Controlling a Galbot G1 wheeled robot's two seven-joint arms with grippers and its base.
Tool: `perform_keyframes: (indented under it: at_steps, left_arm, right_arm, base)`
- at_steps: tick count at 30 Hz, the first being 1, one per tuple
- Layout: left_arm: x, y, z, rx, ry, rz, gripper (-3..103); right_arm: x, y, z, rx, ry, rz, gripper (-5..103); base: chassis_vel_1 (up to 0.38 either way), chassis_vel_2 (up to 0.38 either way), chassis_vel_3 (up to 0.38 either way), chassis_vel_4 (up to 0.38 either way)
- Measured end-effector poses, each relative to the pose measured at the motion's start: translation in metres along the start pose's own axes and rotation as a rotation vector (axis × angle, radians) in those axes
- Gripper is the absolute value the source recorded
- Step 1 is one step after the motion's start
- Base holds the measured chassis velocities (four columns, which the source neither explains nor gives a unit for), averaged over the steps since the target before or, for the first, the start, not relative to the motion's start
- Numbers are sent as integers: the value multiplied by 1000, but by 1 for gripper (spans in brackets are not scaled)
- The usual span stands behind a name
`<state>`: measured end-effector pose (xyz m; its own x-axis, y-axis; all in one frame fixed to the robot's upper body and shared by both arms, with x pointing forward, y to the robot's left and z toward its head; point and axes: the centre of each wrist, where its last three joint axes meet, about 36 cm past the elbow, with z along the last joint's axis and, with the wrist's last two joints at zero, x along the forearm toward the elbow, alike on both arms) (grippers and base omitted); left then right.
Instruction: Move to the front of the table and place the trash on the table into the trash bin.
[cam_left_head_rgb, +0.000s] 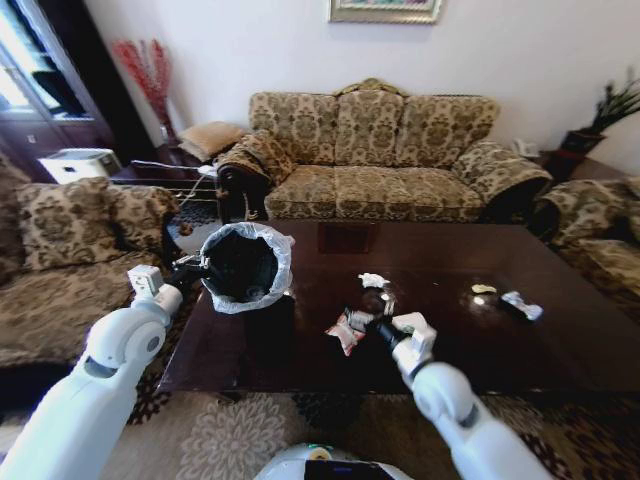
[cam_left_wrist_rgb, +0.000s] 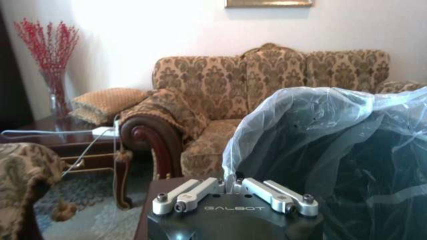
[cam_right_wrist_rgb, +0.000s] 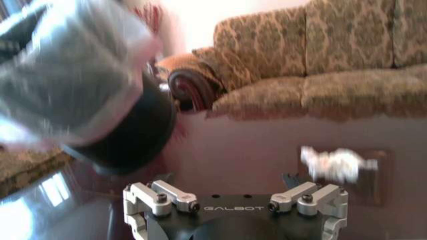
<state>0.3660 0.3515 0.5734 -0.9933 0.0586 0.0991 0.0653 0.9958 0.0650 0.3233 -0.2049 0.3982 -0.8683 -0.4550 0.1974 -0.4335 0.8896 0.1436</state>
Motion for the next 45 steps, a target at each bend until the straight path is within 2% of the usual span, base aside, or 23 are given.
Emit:
perform_keyframes:
  at_steps: [3, 18, 20, 22, 23, 26, 28, 31, 32, 34, 36, 38, 39, 41, 44, 45]
  left_arm:
    - [3, -1, -1, 1, -10, 0, 1]
    - [4, -7, 3, 20, -14, 13, 1]
    - [4, -7, 3, 21, -14, 14, 1]
    - [3, -8, 3, 23, -15, 20, 1]
    - [3, -8, 3, 23, -15, 20, 1]
    - [3, -9, 4, 19, -14, 22, 1]
    - [4, -9, 3, 18, -15, 23, 1]
    - [4, -9, 4, 16, -13, 22, 1]
    - [4, -9, 4, 16, -13, 22, 1]
    - [5, -9, 4, 15, -12, 21, 1]
    - [6, -9, 4, 11, -12, 22, 1]
    - [6, -9, 5, 10, -11, 23, 1]
    - [6, -9, 5, 7, -10, 24, 1]
    - [6, -10, 5, 6, -10, 24, 1]
    - [5, -14, 6, 4, -9, 32, 1]
    - [5, -14, 6, 4, -9, 32, 1]
  right_arm:
    - [-8, 3, 24, -17, 23, -14, 100]
    - [-41, -7, 51, -14, 95, -52, 101]
    - [-41, -7, 52, -16, 98, -54, 97]
    - [-44, -8, 58, -24, 119, -53, 86]
    - [-44, -8, 58, -24, 119, -53, 86]
    - [-47, -10, 66, -18, 134, -50, 71]
    - [-48, -10, 66, -17, 134, -49, 71]
    - [-48, -11, 65, -3, 126, -47, 54]
    - [-48, -11, 65, -3, 126, -47, 54]
    - [-46, -11, 55, 30, 88, -43, 44]
    - [-43, -8, 28, 60, 13, -39, 34]
    - [-43, -7, 17, 70, -13, -39, 34]
    - [-44, -5, -19, 100, -94, -44, 30]
    - [-45, -5, -32, 108, -123, -47, 27]
    - [-54, 4, -114, 137, -270, -105, 18]
    - [-54, 4, -114, 137, -270, -105, 18]
  base:
    - [0, 0, 0, 0]
    - [0, 0, 0, 0]
    - [0, 0, 0, 0]
    - [0, 0, 0, 0]
    - [0, 0, 0, 0]
    - [0, 0, 0, 0]
    - [0, 0, 0, 0]
    - [0, 0, 0, 0]
    - [0, 0, 0, 0]
    - [0, 0, 0, 0]
    - [0, 0, 0, 0]
    - [0, 0, 0, 0]
    - [0, 0, 0, 0]
    - [0, 0, 0, 0]
    - [0, 0, 0, 0]
    - [0, 0, 0, 0]
